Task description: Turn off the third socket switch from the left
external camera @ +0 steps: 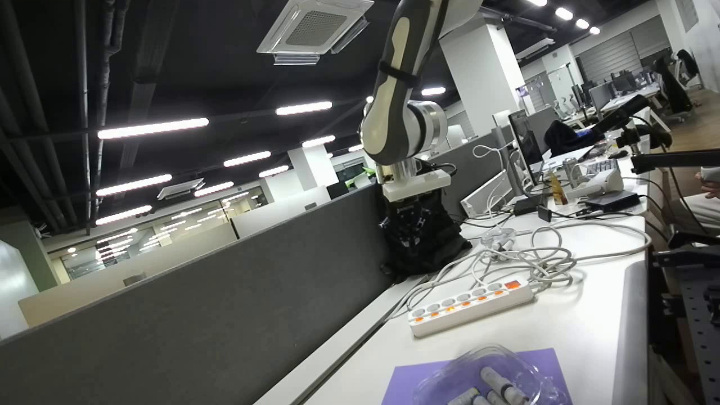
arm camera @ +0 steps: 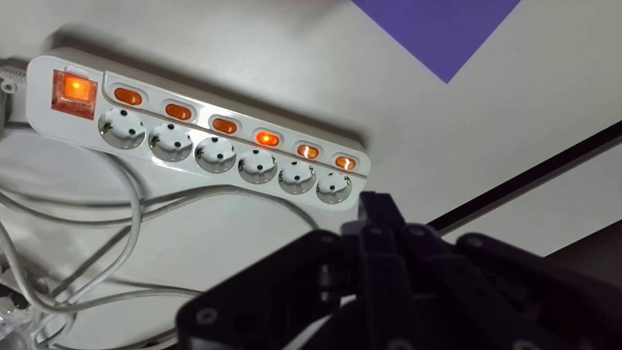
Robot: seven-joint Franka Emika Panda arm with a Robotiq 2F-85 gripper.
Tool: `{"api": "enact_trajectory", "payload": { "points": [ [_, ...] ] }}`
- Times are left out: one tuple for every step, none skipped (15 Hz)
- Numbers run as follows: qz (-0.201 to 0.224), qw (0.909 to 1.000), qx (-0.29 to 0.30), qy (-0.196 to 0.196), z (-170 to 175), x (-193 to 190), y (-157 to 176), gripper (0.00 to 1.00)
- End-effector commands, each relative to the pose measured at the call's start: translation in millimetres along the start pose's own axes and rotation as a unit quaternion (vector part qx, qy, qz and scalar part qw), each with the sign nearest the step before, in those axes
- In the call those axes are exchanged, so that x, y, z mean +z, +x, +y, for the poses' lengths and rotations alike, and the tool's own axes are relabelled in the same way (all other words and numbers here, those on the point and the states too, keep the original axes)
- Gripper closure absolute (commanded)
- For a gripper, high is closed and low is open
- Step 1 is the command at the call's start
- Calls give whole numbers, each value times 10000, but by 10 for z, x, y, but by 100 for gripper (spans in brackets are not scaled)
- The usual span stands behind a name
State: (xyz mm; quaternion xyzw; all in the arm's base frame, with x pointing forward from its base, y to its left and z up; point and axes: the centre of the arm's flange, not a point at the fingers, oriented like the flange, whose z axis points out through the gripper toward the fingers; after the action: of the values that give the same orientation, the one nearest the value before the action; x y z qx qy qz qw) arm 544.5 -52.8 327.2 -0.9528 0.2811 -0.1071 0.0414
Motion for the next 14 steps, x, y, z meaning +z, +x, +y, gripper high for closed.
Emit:
{"api": "enact_trajectory", "payload": {
  "points": [
    [-118,9996,233,47,32,209,183,100],
    [-177,9994,300,60,64,258,195,100],
    [-281,9991,307,101,89,282,192,100],
    [-201,9995,241,23,102,247,78,99],
    [-243,9994,261,42,117,290,87,99],
    [-259,9993,263,49,121,312,96,99],
    [-263,9993,267,51,120,319,102,99],
    [-261,9993,270,55,118,317,105,99],
    [-259,9993,271,58,115,314,108,99],
    [-257,9993,273,62,112,312,110,100],
    [-162,9993,350,18,126,338,107,100],
    [-110,9990,423,1,153,379,115,100],
    [-224,9988,445,-25,192,456,137,100],
    [-275,9984,493,-78,226,509,150,100]
  ]
}}
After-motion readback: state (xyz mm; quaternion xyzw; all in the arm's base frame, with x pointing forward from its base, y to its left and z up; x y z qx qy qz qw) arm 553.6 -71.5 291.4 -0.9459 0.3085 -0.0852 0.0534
